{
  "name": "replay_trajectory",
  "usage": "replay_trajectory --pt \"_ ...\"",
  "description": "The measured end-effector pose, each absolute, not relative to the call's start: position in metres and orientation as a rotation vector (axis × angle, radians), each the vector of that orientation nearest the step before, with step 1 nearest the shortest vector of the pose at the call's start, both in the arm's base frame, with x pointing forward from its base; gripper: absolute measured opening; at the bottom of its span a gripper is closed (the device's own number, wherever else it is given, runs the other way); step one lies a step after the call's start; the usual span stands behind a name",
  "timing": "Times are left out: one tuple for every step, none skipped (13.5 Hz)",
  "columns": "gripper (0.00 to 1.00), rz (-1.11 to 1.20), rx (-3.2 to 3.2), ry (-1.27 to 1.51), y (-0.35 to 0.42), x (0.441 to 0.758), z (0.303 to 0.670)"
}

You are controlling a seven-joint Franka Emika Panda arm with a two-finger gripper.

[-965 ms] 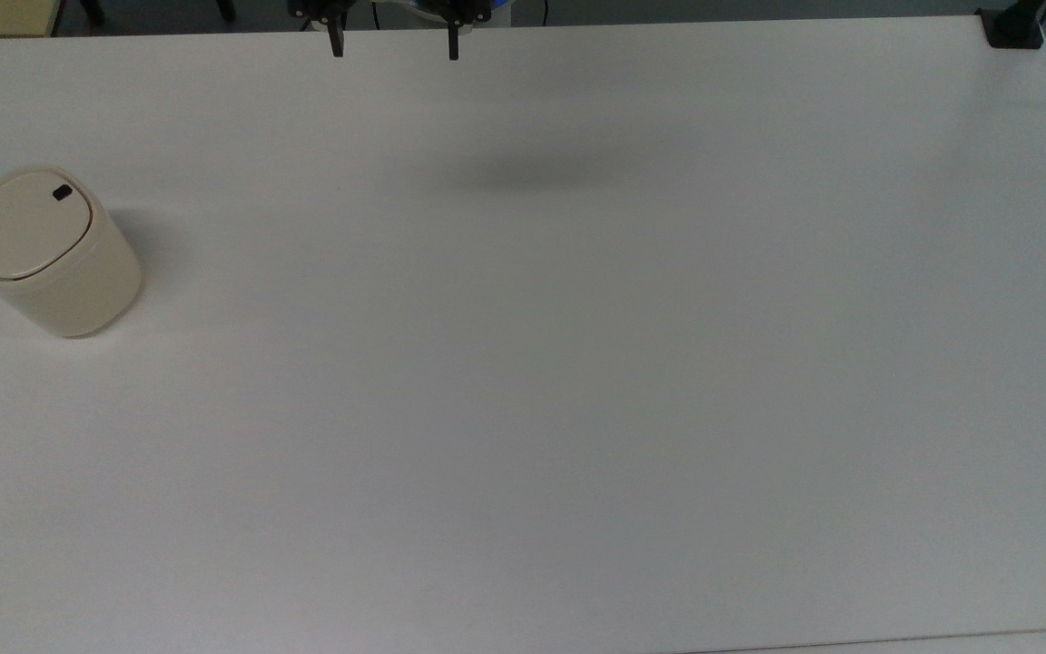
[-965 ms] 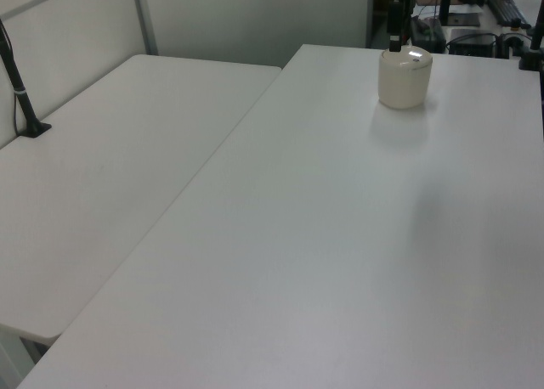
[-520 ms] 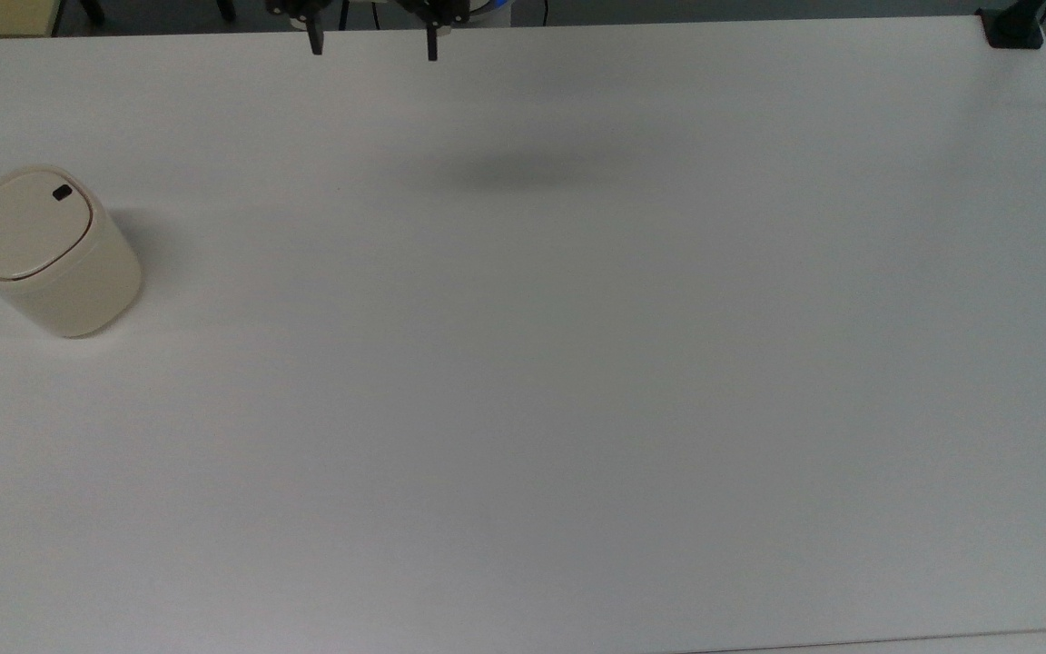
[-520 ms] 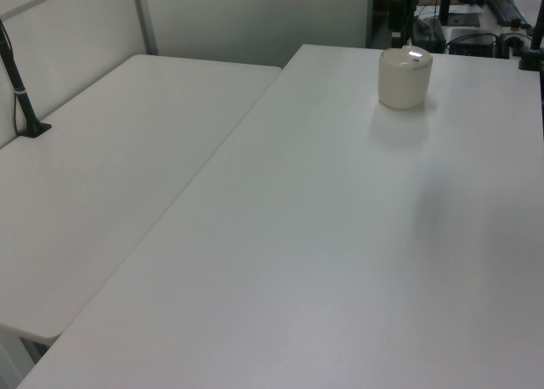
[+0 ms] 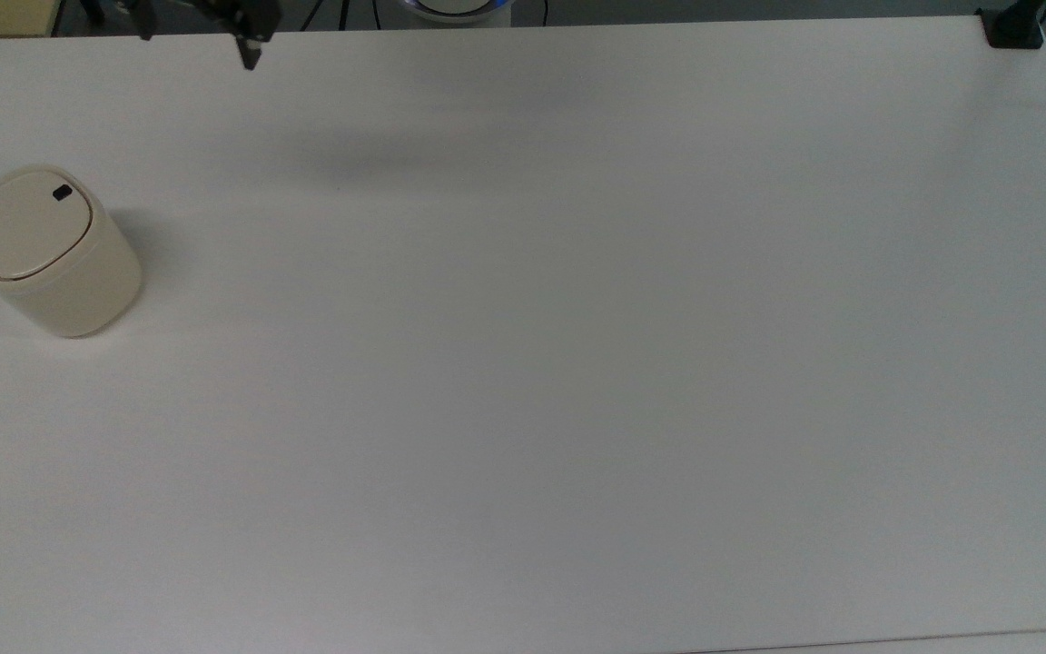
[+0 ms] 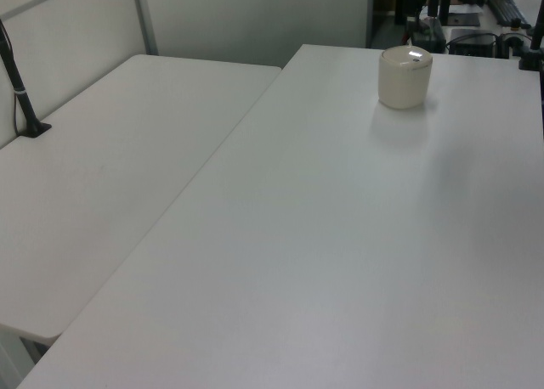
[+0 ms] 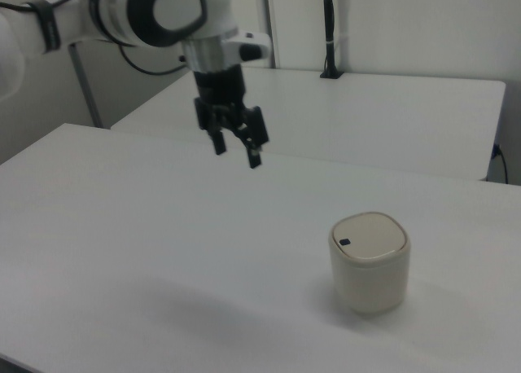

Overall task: Open the trash bin
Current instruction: 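Move the gripper over the bin lid and lower it onto the lid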

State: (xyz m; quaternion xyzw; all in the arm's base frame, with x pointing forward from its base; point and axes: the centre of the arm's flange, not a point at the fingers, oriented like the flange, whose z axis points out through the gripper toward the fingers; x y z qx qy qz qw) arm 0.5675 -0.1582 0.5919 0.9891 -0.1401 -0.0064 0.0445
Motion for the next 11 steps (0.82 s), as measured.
replay_trajectory --pt "1.00 0.000 3.001 -0.509 -0.179 0.571 0.582" --pt "1.00 0.018 2.979 -0.596 -0.203 0.575 0.569" --pt "1.00 0.038 2.958 -0.667 -0.222 0.578 0.557" --pt "1.00 0.058 2.937 -0.733 -0.243 0.580 0.546" --pt "1.00 0.075 2.914 -0.803 -0.263 0.578 0.538" --pt "1.00 0.101 2.888 -0.875 -0.282 0.575 0.533" --pt "1.00 0.133 2.854 -0.963 -0.302 0.571 0.529" --pt "1.00 0.194 2.810 -1.051 -0.320 0.571 0.525" --pt "1.00 0.285 2.756 -1.147 -0.335 0.575 0.520" --pt "1.00 0.350 2.717 -1.210 -0.345 0.580 0.514" --pt "1.00 0.380 2.699 -1.238 -0.350 0.584 0.506"
